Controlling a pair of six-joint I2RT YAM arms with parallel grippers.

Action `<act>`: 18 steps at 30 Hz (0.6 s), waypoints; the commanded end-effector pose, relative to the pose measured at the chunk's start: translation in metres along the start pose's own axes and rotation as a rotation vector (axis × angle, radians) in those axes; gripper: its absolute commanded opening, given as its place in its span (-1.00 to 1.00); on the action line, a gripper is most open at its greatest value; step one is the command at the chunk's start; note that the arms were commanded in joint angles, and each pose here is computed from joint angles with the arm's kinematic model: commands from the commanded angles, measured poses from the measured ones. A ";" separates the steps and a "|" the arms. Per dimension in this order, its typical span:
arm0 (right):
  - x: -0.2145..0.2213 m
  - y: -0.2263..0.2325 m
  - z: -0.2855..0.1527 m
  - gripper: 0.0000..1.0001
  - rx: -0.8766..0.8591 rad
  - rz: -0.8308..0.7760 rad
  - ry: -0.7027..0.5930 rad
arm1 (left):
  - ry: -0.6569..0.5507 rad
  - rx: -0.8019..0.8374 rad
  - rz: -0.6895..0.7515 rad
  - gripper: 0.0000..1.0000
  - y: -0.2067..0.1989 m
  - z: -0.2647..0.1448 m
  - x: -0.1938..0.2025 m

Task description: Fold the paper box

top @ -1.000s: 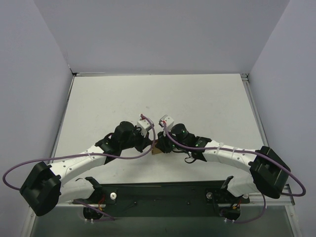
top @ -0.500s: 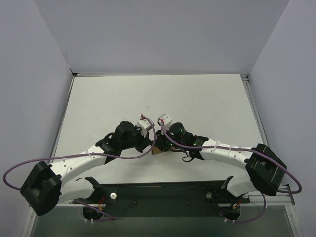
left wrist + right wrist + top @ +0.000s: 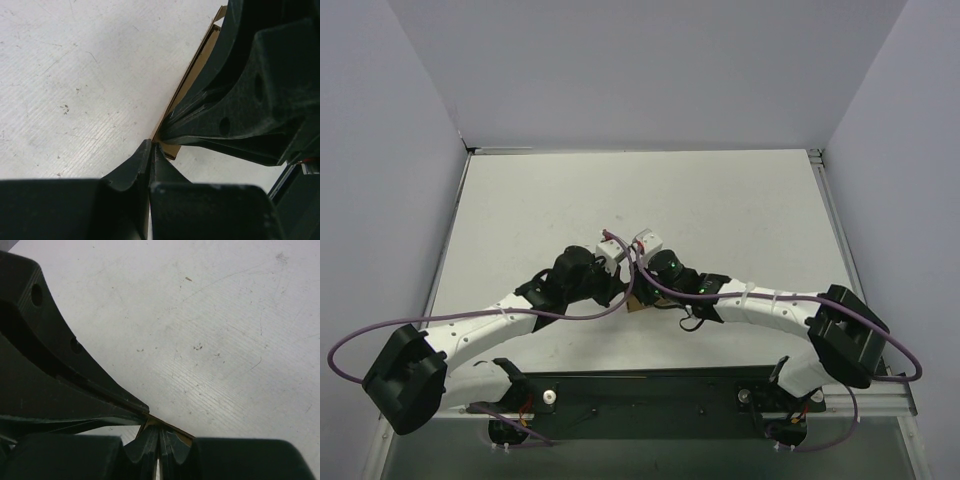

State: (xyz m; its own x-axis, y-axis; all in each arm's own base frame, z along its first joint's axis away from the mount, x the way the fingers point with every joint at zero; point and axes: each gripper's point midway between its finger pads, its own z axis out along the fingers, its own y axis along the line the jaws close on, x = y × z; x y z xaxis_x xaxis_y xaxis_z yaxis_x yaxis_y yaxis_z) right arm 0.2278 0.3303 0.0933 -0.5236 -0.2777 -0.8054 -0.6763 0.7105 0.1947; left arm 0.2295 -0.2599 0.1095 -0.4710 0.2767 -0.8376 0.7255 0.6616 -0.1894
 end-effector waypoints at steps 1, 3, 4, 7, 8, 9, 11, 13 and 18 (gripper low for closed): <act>0.025 0.000 0.005 -0.85 0.079 -0.067 0.094 | -0.074 0.027 -0.025 -1.00 -0.013 0.003 -0.021; 0.032 0.003 0.008 -0.86 0.090 -0.068 0.112 | -0.069 0.011 -0.038 -1.00 -0.010 0.005 -0.019; 0.033 0.007 0.008 -0.86 0.090 -0.070 0.114 | -0.066 0.010 -0.041 -1.00 -0.010 0.005 -0.018; 0.033 0.008 0.008 -0.81 0.109 -0.035 0.106 | -0.033 -0.014 -0.045 -1.00 -0.005 0.008 -0.009; 0.034 0.006 0.007 -0.77 0.117 -0.026 0.106 | -0.025 -0.023 -0.042 -1.00 -0.003 0.008 -0.008; 0.028 0.006 0.002 -0.71 0.119 -0.022 0.088 | -0.009 -0.034 -0.042 -1.00 -0.001 0.008 -0.003; 0.027 0.000 -0.006 -0.53 0.140 -0.031 0.082 | -0.010 -0.045 -0.031 -1.00 0.002 0.005 -0.003; 0.014 0.000 -0.020 -0.33 0.129 -0.039 0.046 | -0.017 -0.032 -0.018 -1.00 0.001 0.001 -0.005; -0.011 0.011 -0.060 0.24 0.007 -0.146 -0.001 | -0.012 0.009 0.005 -1.00 -0.001 -0.002 -0.004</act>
State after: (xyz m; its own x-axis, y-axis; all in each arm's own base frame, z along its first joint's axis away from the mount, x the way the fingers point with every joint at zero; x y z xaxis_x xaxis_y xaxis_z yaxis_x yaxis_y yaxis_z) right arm 0.2095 0.3132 0.1043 -0.5133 -0.3124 -0.7993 -0.6393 0.7606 0.1133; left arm 0.2340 -0.2581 0.1054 -0.4959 0.2495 -0.8318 0.6840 0.7023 -0.1971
